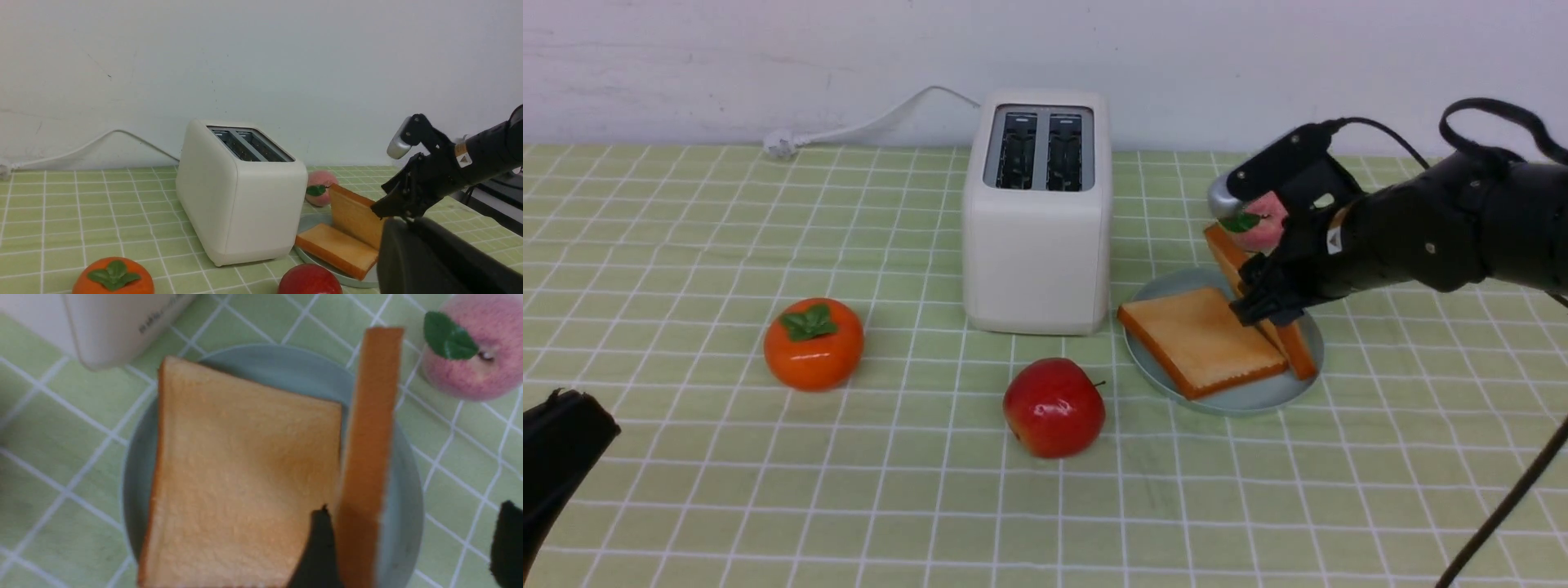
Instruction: Take toasted bread from bread machine on green coffee tablecloth place on plate.
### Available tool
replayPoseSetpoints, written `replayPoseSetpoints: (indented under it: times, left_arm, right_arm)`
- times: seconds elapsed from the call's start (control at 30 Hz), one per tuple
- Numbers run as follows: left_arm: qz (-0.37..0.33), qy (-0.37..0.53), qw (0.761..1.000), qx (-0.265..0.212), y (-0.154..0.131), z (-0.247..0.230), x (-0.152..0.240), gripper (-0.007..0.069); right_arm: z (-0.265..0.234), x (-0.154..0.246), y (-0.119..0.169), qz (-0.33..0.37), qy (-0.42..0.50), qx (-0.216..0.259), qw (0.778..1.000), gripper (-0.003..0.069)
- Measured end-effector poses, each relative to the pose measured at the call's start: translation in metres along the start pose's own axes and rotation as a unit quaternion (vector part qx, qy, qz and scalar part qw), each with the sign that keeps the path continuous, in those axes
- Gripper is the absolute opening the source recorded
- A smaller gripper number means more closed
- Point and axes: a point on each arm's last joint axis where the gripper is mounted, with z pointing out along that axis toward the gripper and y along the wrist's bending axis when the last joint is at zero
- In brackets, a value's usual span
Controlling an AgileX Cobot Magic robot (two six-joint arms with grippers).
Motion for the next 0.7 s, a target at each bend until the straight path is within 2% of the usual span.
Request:
replayPoseSetpoints:
  times: [0.13, 0.23, 0.27, 0.3, 0.43, 0.57, 0.6, 0.63, 0.7]
  left_arm:
    - [0.004, -0.001, 1.000, -0.007, 0.001, 0.000, 0.000, -0.0001]
    - [0.005, -0.002, 1.000, -0.021, 0.004, 0.000, 0.000, 0.0001]
    - [0.005, -0.002, 0.999, -0.033, 0.006, 0.000, 0.000, 0.0003]
    - [0.005, -0.002, 0.999, -0.034, 0.006, 0.000, 0.000, 0.0003]
    - [-0.042, 0.015, 0.998, -0.048, 0.009, 0.000, 0.005, 0.0004]
    - [-0.109, 0.065, 0.990, -0.057, 0.012, 0.000, 0.029, 0.0005]
    - [-0.117, 0.078, 0.988, -0.062, 0.013, 0.000, 0.037, 0.0005]
    - [-0.118, 0.081, 0.988, -0.063, 0.013, 0.000, 0.039, 0.0005]
    - [-0.120, 0.113, 0.984, -0.074, 0.018, -0.001, 0.061, 0.0007]
  right_arm:
    - [-0.040, -0.013, 0.006, 0.022, -0.013, -0.011, 1.000, 0.0622]
    - [-0.075, -0.018, 0.010, 0.046, -0.015, -0.024, 0.999, 0.0610]
    - [-0.103, -0.019, 0.014, 0.061, -0.010, -0.036, 0.997, 0.0573]
    - [-0.106, -0.019, 0.014, 0.066, -0.010, -0.039, 0.997, 0.0560]
    - [-0.167, -0.001, 0.018, 0.101, 0.003, -0.066, 0.993, 0.0361]
    - [-0.213, 0.035, 0.024, 0.137, 0.002, -0.093, 0.986, 0.0145]
    - [-0.220, 0.043, 0.025, 0.149, -0.001, -0.099, 0.984, 0.0103]
    - [-0.222, 0.045, 0.025, 0.151, -0.002, -0.100, 0.983, 0.0095]
    - [-0.242, 0.073, 0.029, 0.175, -0.013, -0.111, 0.978, 0.0018]
